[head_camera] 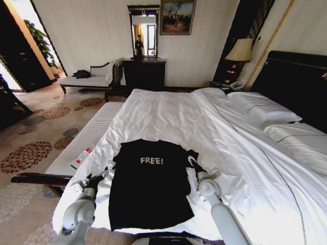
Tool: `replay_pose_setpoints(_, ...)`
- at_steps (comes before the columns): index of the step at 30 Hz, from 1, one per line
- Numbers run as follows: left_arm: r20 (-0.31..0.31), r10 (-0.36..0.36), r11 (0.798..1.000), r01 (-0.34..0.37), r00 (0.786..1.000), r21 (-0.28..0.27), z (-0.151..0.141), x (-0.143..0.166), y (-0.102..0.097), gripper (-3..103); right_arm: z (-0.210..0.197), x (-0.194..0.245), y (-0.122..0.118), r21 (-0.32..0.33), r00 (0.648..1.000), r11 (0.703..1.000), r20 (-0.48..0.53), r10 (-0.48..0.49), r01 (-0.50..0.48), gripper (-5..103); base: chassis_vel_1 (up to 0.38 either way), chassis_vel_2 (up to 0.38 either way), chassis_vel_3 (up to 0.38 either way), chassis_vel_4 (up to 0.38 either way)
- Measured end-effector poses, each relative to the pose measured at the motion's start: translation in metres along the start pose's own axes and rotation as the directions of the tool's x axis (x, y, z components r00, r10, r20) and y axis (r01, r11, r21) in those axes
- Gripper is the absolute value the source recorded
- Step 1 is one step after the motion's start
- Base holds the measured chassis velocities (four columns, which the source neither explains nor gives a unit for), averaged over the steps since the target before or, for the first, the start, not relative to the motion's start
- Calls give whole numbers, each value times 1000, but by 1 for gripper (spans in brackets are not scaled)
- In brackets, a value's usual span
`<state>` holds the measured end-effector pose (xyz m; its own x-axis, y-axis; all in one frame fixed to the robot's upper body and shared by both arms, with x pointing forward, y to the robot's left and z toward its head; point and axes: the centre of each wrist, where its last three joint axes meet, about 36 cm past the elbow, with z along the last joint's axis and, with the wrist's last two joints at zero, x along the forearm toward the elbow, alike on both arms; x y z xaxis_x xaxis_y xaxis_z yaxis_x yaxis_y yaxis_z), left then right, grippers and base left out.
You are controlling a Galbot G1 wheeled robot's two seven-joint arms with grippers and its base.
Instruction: Fold the clothes on the bed.
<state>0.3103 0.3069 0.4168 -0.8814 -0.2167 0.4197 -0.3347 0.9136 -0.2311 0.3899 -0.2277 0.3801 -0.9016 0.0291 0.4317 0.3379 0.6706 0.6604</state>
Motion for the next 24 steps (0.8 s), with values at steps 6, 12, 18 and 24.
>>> replay_pose_setpoints(6,-6,1,1000,-1,1000,6,2,0,-1,100,-1,24,18,-17,997,997,-24,-73,72,100,0,0,0,0)
replay_pose_setpoints(12,-2,-4,1000,4,1000,4,1,-1,1,100,-39,62,53,-109,974,968,33,-225,227,100,0,0,0,0)
replay_pose_setpoints(18,5,-3,1000,3,1000,9,-3,-2,3,100,-54,61,46,-93,974,973,102,-200,210,100,0,0,0,0)
replay_pose_setpoints(24,21,7,1000,-8,1000,24,-13,-8,4,100,-45,55,37,-26,975,988,168,-143,149,100,0,0,0,0)
